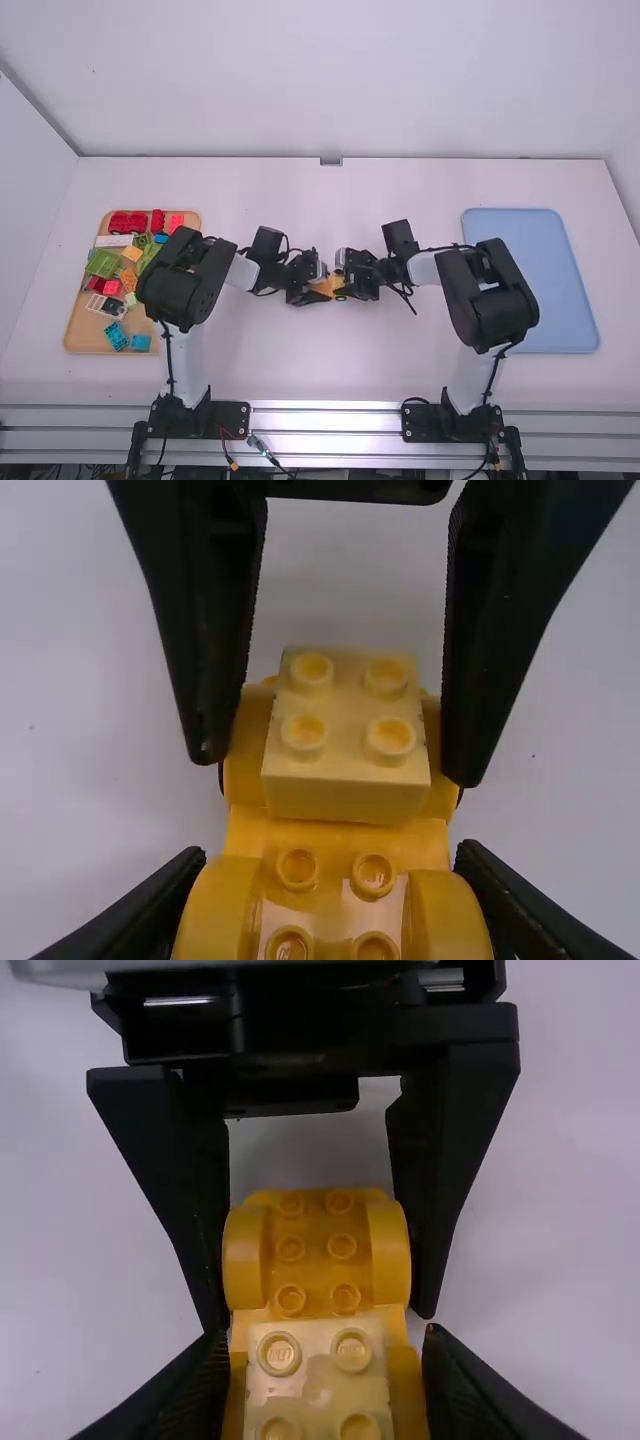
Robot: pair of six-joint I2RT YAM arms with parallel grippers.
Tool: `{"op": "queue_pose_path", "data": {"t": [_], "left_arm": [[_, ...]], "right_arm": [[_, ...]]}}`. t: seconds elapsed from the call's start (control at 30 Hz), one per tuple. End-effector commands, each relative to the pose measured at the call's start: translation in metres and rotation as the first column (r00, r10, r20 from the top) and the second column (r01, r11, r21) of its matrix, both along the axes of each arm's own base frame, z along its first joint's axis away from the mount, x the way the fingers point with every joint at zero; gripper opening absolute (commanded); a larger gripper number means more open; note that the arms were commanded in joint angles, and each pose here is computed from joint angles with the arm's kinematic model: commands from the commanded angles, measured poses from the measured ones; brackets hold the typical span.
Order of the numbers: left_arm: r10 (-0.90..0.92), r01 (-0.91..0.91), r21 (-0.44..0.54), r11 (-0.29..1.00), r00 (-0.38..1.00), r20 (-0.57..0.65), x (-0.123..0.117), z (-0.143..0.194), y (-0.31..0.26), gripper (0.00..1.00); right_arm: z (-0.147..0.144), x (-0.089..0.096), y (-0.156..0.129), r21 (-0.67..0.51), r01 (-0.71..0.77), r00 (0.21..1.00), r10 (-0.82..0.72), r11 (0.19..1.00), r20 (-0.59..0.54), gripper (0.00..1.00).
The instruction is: Assemble lego blocks to make yellow taxi
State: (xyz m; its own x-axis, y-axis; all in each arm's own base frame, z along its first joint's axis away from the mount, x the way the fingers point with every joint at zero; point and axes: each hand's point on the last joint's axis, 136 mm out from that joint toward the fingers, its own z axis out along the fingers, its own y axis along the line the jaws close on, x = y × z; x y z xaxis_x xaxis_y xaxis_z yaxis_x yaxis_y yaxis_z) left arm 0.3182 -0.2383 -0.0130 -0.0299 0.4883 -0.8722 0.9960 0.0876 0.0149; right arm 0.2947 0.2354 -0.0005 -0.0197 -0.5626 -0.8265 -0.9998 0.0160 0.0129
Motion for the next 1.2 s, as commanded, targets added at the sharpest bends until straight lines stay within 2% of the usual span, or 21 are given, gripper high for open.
{"op": "queue_pose_path", "data": {"t": [0.0, 0.13, 0.17, 0.2, 0.3, 0.37, 0.4, 0.43, 0.47, 0.5, 0.53, 0.67, 0.9, 1.17], "left_arm": [[-0.028, 0.028, -0.025, 0.999, 1.000, -0.004, -0.004, 0.001, -0.004, 0.49], [-0.026, 0.026, -0.027, 0.999, 1.000, -0.002, -0.003, 0.002, -0.004, 0.49], [-0.026, 0.026, -0.028, 0.999, 1.000, 0.000, -0.003, 0.002, -0.004, 0.50], [-0.026, 0.026, -0.028, 0.999, 1.000, 0.000, -0.003, 0.002, -0.004, 0.50], [-0.024, 0.024, -0.025, 0.999, 1.000, 0.001, -0.002, 0.002, -0.003, 0.50], [-0.025, 0.025, -0.025, 0.999, 1.000, 0.003, -0.002, 0.002, -0.004, 0.49], [-0.028, 0.028, -0.024, 0.999, 1.000, 0.008, -0.002, 0.002, -0.004, 0.47], [-0.027, 0.027, -0.025, 0.999, 1.000, 0.010, -0.002, 0.002, -0.004, 0.47], [-0.028, 0.028, -0.026, 0.999, 1.000, 0.011, -0.002, 0.002, -0.004, 0.47], [-0.028, 0.028, -0.026, 0.999, 1.000, 0.011, -0.002, 0.002, -0.004, 0.48], [-0.028, 0.028, -0.025, 0.999, 1.000, 0.011, -0.002, 0.002, -0.004, 0.50], [-0.024, 0.025, -0.029, 0.999, 1.000, 0.016, 0.000, 0.003, -0.004, 0.52], [-0.024, 0.025, -0.031, 0.999, 0.999, 0.021, 0.000, 0.004, -0.004, 0.52], [-0.024, 0.025, -0.030, 0.999, 1.000, 0.017, 0.000, 0.003, -0.004, 0.52]], "right_arm": [[0.001, 0.005, -0.004, -0.019, 0.020, 1.000, -0.020, 1.000, 0.002, 0.54], [0.025, 0.008, 0.004, 0.074, -0.014, 1.000, 0.014, 0.997, 0.006, 0.62], [0.035, 0.010, 0.004, 0.106, -0.026, 1.000, 0.024, 0.994, 0.018, 0.69], [0.038, 0.011, 0.005, 0.117, -0.030, 0.999, 0.027, 0.993, 0.023, 0.71], [0.049, 0.015, 0.006, 0.162, -0.044, 0.998, 0.038, 0.986, 0.043, 0.74], [0.051, 0.016, 0.006, 0.164, -0.046, 0.998, 0.039, 0.985, 0.043, 0.72], [0.050, 0.017, 0.004, 0.160, -0.038, 0.999, 0.032, 0.986, 0.040, 0.61], [0.049, 0.018, 0.003, 0.157, -0.032, 0.999, 0.026, 0.987, 0.036, 0.45], [0.047, 0.016, 0.002, 0.155, -0.030, 0.999, 0.025, 0.987, 0.031, 0.34], [0.047, 0.016, 0.002, 0.155, -0.029, 0.999, 0.025, 0.988, 0.031, 0.30], [0.046, 0.014, 0.001, 0.153, -0.029, 0.999, 0.025, 0.988, 0.025, 0.18], [0.037, 0.012, -0.002, 0.124, -0.013, 1.000, 0.011, 0.992, 0.018, 0.00], [0.015, -0.001, -0.010, 0.052, 0.011, 1.000, -0.011, 0.999, -0.011, 0.00], [0.006, -0.002, -0.014, 0.008, 0.030, 0.999, -0.030, 1.000, -0.020, 0.00]]}}
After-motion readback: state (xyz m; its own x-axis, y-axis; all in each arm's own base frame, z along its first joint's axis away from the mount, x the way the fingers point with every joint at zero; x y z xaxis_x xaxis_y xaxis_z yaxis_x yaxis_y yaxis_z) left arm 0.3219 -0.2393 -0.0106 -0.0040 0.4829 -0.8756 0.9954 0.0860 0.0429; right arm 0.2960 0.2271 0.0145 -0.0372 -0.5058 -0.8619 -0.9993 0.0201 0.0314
